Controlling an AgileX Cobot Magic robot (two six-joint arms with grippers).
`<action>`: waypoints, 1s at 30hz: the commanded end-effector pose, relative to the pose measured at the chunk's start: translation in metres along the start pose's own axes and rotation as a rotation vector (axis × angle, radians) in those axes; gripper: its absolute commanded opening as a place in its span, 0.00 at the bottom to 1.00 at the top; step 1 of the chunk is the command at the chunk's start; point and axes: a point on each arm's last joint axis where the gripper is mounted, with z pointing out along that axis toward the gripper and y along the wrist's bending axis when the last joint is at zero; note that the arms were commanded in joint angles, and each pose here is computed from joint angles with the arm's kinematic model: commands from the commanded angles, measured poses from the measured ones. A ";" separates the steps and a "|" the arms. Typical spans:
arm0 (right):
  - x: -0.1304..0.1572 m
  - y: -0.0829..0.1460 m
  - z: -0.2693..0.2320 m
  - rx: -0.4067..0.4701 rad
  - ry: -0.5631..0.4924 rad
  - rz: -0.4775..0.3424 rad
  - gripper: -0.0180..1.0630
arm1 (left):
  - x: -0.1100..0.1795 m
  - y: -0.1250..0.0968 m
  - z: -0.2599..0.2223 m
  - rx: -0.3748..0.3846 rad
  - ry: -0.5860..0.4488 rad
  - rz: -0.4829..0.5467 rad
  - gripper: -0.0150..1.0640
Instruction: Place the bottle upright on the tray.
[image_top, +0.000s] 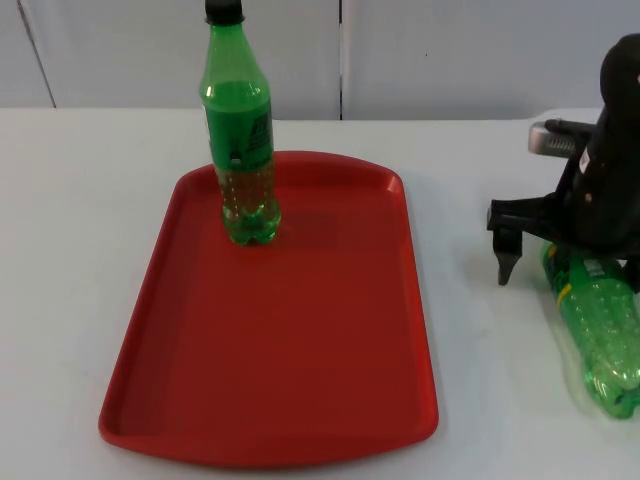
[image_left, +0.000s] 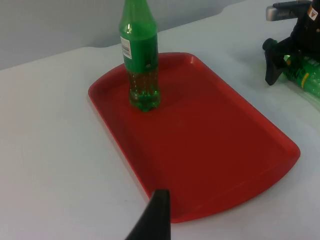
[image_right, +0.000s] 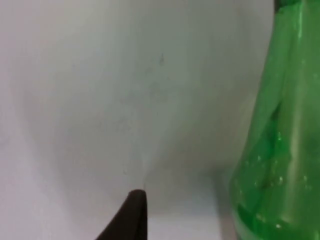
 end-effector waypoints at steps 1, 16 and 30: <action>0.005 0.000 0.006 -0.004 -0.005 0.005 0.94 | 0.001 0.001 0.000 -0.005 -0.003 0.000 0.82; 0.007 -0.004 0.008 0.014 0.004 0.020 0.82 | 0.001 0.001 0.000 -0.005 -0.003 0.000 0.82; 0.008 -0.006 0.008 0.021 0.013 0.039 0.41 | 0.001 0.001 0.000 -0.005 -0.003 0.000 0.82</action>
